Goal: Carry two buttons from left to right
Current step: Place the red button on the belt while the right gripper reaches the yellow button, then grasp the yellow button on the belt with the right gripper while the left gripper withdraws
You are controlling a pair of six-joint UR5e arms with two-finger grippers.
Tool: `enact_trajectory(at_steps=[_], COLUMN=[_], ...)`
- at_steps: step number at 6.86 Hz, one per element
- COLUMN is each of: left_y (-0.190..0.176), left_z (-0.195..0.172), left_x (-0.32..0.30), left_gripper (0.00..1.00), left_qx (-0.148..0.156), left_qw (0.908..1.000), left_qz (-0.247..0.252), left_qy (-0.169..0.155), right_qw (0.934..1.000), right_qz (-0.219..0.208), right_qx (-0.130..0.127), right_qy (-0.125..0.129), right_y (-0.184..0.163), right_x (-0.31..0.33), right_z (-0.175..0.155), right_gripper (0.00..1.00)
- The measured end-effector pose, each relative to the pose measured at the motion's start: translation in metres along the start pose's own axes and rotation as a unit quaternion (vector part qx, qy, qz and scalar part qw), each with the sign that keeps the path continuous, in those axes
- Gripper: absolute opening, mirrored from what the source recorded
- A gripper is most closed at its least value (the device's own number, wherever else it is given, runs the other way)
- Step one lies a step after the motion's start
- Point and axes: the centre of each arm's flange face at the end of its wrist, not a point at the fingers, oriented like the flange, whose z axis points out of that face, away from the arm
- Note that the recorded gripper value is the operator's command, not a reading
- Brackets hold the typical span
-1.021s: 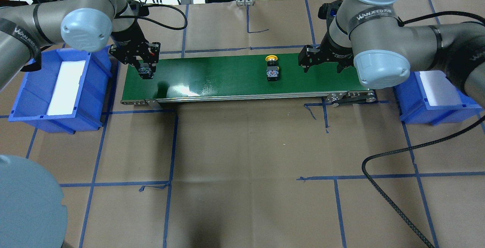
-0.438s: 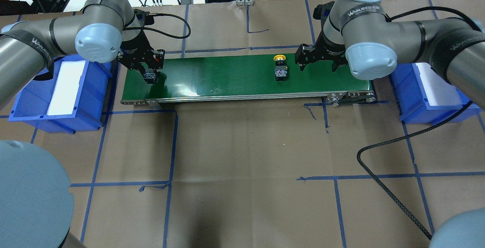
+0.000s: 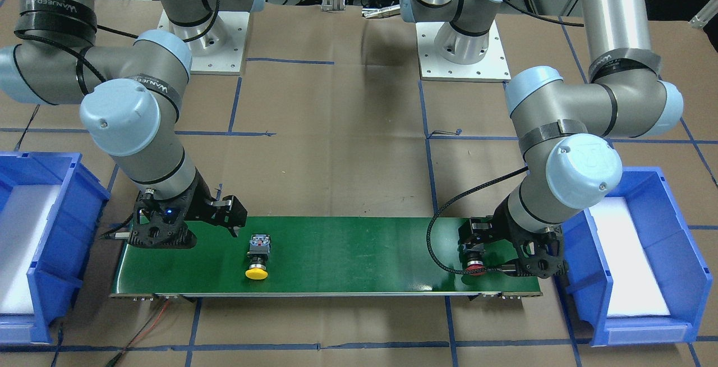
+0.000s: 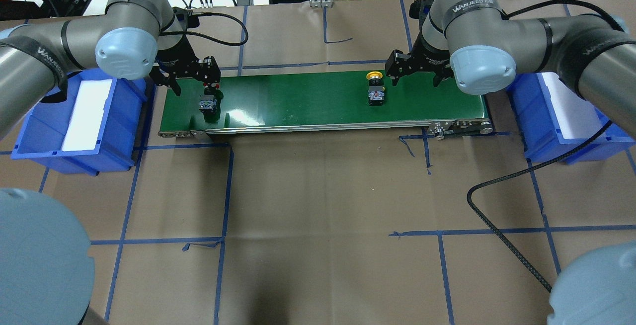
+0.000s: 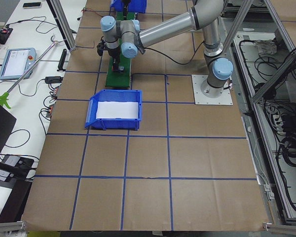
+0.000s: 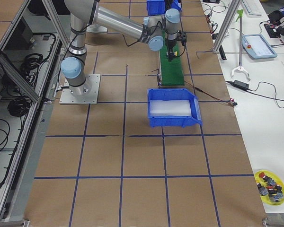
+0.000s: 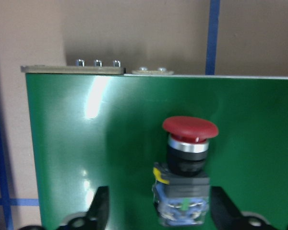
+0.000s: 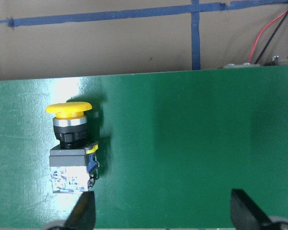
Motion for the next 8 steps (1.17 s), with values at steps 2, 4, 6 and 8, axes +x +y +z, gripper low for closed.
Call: enact_trajectory(at_steps=[2, 4, 6, 8], left_y=[0.018, 0.059, 0.109, 0.150], left_z=[-0.045, -0.100, -0.151, -0.177], left_x=[0.002, 0.005, 0.026, 0.041], left_gripper=[1.00, 1.00, 1.00, 1.00], left_qx=[0.005, -0.009, -0.011, -0.005], left_qw=[1.0000, 1.0000, 0.9999, 0.9995], left_qz=[0.000, 0.001, 0.010, 0.032], left_qy=[0.000, 0.002, 0.001, 0.001], right_qw=[1.0000, 0.9999, 0.9997, 0.9994], right_qz=[0.000, 0.000, 0.000, 0.001], right_qx=[-0.005, -0.012, -0.016, -0.027], right_qy=[-0.001, -0.002, -0.017, -0.022], right_y=[-0.002, -0.008, -0.016, -0.018], right_x=[-0.001, -0.001, -0.004, -0.003], right_z=[0.007, 0.017, 0.026, 0.040], right_gripper=[1.00, 1.00, 1.00, 1.00])
